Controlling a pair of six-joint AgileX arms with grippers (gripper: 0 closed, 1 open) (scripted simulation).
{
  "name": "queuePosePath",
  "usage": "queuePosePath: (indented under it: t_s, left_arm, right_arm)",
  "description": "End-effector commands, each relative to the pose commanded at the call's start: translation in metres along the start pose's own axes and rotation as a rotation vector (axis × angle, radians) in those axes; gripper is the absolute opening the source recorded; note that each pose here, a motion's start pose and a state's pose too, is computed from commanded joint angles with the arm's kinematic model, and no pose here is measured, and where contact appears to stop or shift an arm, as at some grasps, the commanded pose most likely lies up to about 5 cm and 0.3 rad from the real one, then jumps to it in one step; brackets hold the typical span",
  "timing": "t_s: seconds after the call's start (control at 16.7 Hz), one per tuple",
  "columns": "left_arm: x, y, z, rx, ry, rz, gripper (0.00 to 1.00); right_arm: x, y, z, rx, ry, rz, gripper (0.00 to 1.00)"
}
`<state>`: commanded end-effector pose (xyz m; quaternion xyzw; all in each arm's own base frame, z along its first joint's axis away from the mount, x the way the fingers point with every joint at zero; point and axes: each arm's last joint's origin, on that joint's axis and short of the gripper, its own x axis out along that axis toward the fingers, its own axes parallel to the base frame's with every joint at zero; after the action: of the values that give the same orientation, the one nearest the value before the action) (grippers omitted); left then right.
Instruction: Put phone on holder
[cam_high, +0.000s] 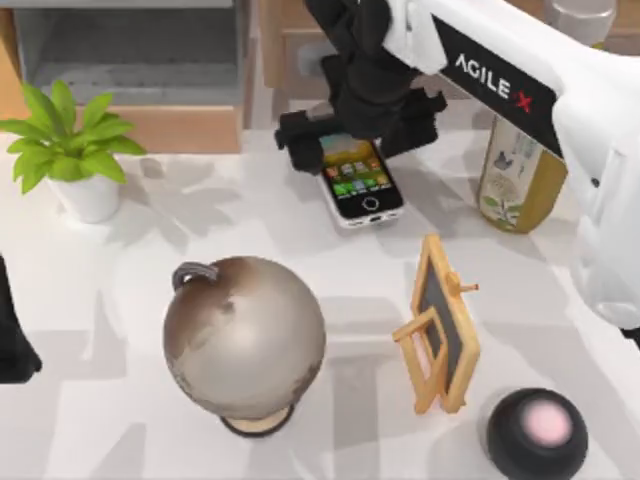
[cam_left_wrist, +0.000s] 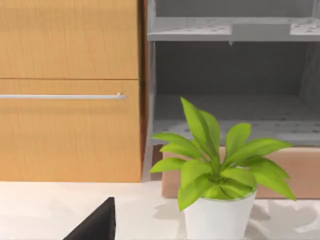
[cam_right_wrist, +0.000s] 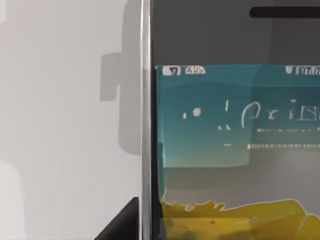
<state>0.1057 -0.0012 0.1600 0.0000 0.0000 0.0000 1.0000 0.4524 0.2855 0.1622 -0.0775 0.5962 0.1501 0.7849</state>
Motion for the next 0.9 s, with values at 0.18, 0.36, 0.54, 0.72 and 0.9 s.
queuePosePath:
  t_s: [0.18,0.36,0.54,0.72,0.9]
  left_arm:
    - [0.000,0.000,0.000,0.000,0.000,0.000,1.00]
    - [0.000,0.000,0.000,0.000,0.000,0.000,1.00]
    - [0.000,0.000,0.000,0.000,0.000,0.000,1.00]
    - [0.000,0.000,0.000,0.000,0.000,0.000,1.00]
    - [0.000,0.000,0.000,0.000,0.000,0.000,1.00]
  right_arm:
    - [-0.041,0.005,-0.003,-0.033,-0.054,0.101,0.00]
    - [-0.094,-0.006,-0.008,-0.063,-0.158,0.225,0.00]
    - [-0.150,-0.033,-0.020,-0.094,-0.309,0.343,0.00]
    - [-0.197,-0.072,-0.042,-0.131,-0.488,0.428,0.00]
    - [-0.228,-0.118,-0.074,-0.169,-0.669,0.457,0.00]
